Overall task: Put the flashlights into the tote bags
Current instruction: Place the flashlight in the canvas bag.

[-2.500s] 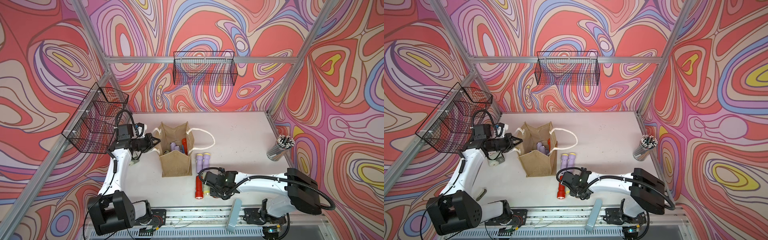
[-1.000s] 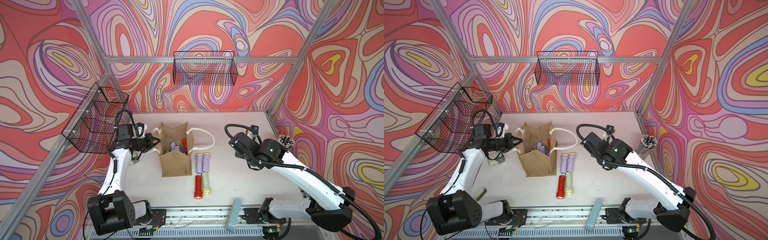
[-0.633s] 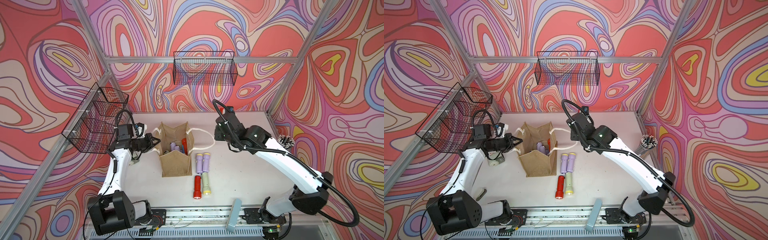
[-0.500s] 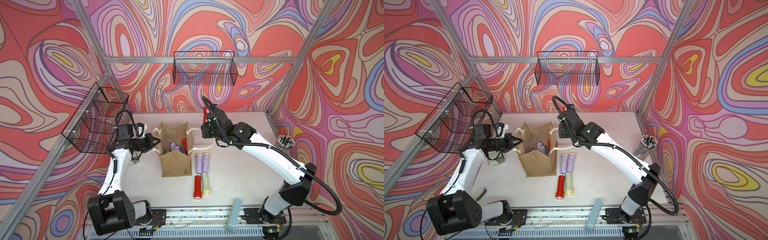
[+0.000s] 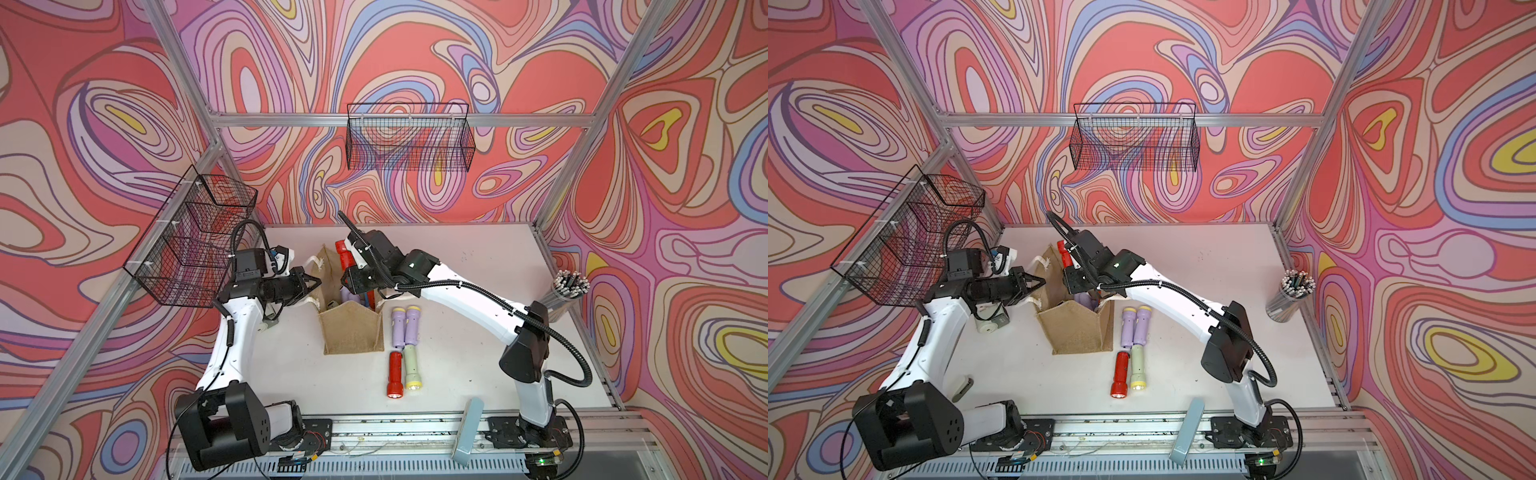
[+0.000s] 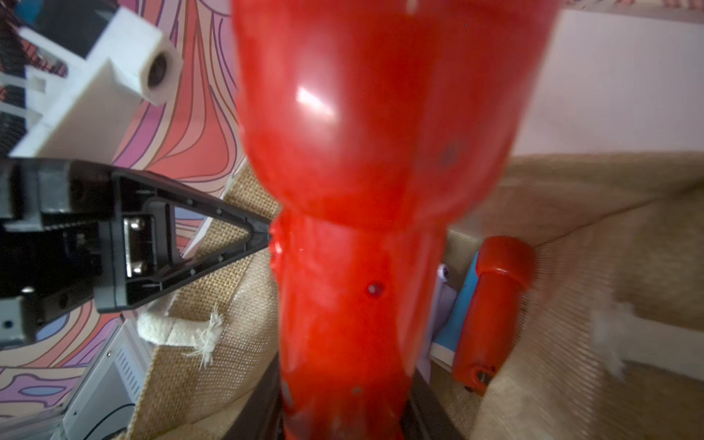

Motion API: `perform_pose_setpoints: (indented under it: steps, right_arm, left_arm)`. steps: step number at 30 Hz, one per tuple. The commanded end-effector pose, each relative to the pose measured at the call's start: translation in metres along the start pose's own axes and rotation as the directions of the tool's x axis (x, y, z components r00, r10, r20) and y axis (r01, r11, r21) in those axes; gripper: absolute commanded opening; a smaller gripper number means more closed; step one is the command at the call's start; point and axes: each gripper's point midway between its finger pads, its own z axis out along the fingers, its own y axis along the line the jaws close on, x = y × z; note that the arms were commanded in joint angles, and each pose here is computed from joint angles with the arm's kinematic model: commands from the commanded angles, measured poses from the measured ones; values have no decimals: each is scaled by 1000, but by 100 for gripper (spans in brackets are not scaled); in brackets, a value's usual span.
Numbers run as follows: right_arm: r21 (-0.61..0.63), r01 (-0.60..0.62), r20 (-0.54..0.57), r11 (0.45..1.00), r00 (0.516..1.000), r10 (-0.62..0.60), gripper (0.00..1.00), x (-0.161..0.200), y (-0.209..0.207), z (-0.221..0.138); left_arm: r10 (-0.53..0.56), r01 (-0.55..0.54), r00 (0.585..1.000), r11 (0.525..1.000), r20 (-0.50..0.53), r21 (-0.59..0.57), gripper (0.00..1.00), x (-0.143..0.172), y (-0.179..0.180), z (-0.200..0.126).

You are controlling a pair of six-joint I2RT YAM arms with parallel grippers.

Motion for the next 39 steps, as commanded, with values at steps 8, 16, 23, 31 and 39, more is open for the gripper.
perform_pose_setpoints:
  steps: [8,16,23,31,39]
  right_arm:
    - [-13,-24,-126,1000,992,23,16,47,-9,32]
    - [81,-38,-278,996,959,60,16,90,-32,36]
    - [216,-6,-372,976,924,88,16,122,-63,47]
    - [280,-31,-412,960,899,149,17,139,-80,66]
    - [300,-40,-441,953,880,175,27,144,-90,69]
  left_arm:
    - [-10,10,1000,1000,-20,14,0,3,-1,1]
    - [-9,10,1000,1000,-24,14,0,3,-1,2]
    - [-7,7,1000,1000,-17,13,0,3,-1,1]
    - [-9,9,1000,1000,-21,13,0,3,-1,1]
    - [-7,7,1000,1000,-20,11,0,3,-1,1]
